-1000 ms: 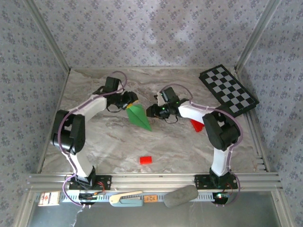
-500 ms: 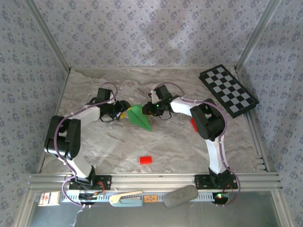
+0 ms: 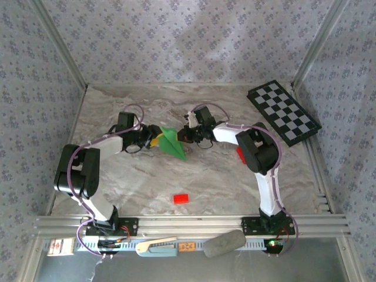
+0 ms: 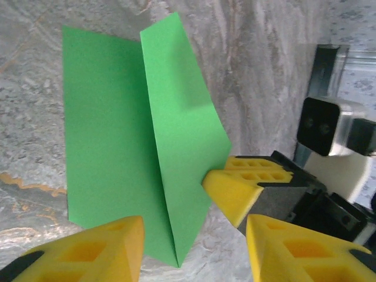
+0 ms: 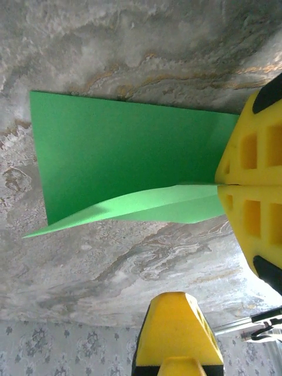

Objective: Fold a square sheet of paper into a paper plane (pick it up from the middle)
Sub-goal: Pick up the paper from the center of the table.

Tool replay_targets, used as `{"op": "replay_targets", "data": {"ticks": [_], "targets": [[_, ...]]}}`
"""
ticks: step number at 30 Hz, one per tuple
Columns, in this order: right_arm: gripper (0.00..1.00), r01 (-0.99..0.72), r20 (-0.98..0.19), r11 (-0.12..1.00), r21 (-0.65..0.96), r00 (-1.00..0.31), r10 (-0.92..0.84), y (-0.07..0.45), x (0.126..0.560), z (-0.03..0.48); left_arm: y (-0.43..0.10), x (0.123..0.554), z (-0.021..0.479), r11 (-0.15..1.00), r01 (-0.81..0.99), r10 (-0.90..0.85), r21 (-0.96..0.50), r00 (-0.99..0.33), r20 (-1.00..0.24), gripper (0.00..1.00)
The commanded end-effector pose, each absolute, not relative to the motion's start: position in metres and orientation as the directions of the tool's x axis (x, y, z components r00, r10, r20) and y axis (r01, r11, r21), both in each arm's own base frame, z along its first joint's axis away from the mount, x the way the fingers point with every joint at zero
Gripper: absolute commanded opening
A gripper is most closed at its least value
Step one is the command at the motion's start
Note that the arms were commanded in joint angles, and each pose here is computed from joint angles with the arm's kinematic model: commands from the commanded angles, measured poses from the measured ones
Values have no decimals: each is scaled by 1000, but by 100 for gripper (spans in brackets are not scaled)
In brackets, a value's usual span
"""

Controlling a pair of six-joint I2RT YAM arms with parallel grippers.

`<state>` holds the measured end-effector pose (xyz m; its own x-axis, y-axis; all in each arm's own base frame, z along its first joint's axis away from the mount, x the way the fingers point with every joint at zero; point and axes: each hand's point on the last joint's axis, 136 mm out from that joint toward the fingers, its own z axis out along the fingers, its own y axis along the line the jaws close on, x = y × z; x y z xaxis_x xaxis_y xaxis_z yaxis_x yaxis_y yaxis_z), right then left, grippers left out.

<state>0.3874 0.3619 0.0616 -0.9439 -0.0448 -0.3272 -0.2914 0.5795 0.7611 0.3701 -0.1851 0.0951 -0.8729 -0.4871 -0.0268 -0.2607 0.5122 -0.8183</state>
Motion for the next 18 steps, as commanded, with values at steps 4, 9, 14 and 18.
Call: {"op": "replay_targets", "data": {"ticks": [4,9,14,18], "targets": [[3,-364,-428,418,832,-901,67,363,396,152,-201,377,161,396,-53,-443,-917,-885,-140,51],[3,-365,-425,313,877,-893,148,360,398,195,-213,374,187,342,40,-417,-939,-889,-190,57],[3,-362,-405,215,907,-890,211,358,398,229,-230,371,210,288,116,-389,-950,-893,-227,61],[3,-366,-397,168,915,-889,230,359,397,245,-238,369,226,254,175,-374,-951,-889,-263,60]]}}
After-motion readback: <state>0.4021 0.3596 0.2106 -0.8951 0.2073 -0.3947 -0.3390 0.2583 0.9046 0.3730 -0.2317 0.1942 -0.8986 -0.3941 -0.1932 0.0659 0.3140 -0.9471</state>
